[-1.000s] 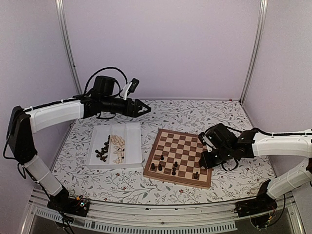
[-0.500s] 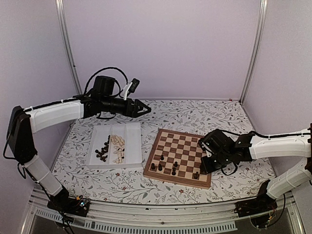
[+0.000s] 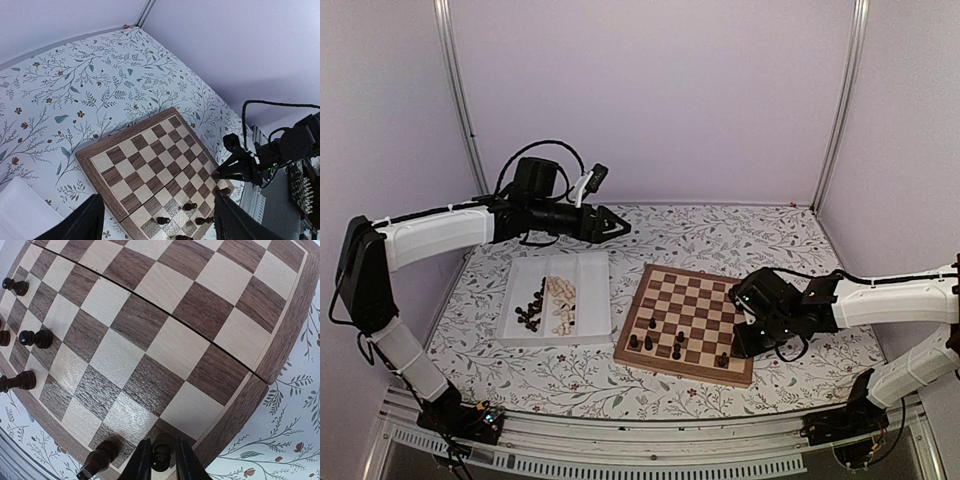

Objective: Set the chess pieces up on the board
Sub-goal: Place the chess piece on the chessboard.

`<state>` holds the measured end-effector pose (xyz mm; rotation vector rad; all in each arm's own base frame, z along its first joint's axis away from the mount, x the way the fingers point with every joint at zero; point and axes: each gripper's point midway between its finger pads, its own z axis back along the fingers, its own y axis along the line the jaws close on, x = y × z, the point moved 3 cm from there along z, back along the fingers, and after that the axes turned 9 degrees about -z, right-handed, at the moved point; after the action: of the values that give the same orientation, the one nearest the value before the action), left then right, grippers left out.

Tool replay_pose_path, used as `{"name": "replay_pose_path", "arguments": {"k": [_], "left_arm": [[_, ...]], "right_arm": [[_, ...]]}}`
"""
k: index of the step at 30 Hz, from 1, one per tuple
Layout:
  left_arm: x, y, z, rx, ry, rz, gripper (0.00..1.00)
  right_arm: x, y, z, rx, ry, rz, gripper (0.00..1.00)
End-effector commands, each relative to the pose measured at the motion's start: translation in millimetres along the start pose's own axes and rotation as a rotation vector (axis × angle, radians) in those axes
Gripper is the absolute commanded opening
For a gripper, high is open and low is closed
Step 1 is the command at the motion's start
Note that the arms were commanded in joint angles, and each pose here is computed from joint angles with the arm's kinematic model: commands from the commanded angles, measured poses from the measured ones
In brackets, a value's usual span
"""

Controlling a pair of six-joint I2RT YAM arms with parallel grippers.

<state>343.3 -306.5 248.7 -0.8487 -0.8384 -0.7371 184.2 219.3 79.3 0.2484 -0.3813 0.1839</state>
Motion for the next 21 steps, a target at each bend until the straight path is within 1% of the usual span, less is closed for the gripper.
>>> {"name": "replay_pose_path", "arguments": {"k": [1, 6, 9, 11, 13, 15, 18, 21], "left_arm": [[-6, 5, -3, -0.005, 0.013, 0.01, 0.77], [-11, 6, -5, 0.007, 0.033, 0.005, 0.77], [-19, 5, -12, 0.028, 0.074, -0.014, 0.77], [-29, 1, -20, 0.052, 0.133, -0.052, 0.75], [-43, -6, -32, 0.089, 0.22, -0.099, 0.73], [-59, -12, -46, 0.117, 0.317, -0.139, 0.69], [-83, -21, -62, 0.113, 0.451, -0.145, 0.59], [-102, -29, -70, 0.076, 0.515, -0.128, 0.57]], "right_arm": [[-6, -5, 3, -0.022, 0.01, -0.003, 0.22], [8, 3, 24, 0.025, -0.046, -0.014, 0.31], [20, 12, 42, 0.079, -0.098, -0.024, 0.36], [29, 16, 53, 0.104, -0.138, -0.028, 0.39], [36, 17, 59, 0.116, -0.192, -0.026, 0.4], [39, 12, 60, 0.11, -0.238, -0.019, 0.42], [43, 1, 57, 0.12, -0.284, -0.035, 0.42], [48, -10, 53, 0.143, -0.305, -0.058, 0.43]]}}
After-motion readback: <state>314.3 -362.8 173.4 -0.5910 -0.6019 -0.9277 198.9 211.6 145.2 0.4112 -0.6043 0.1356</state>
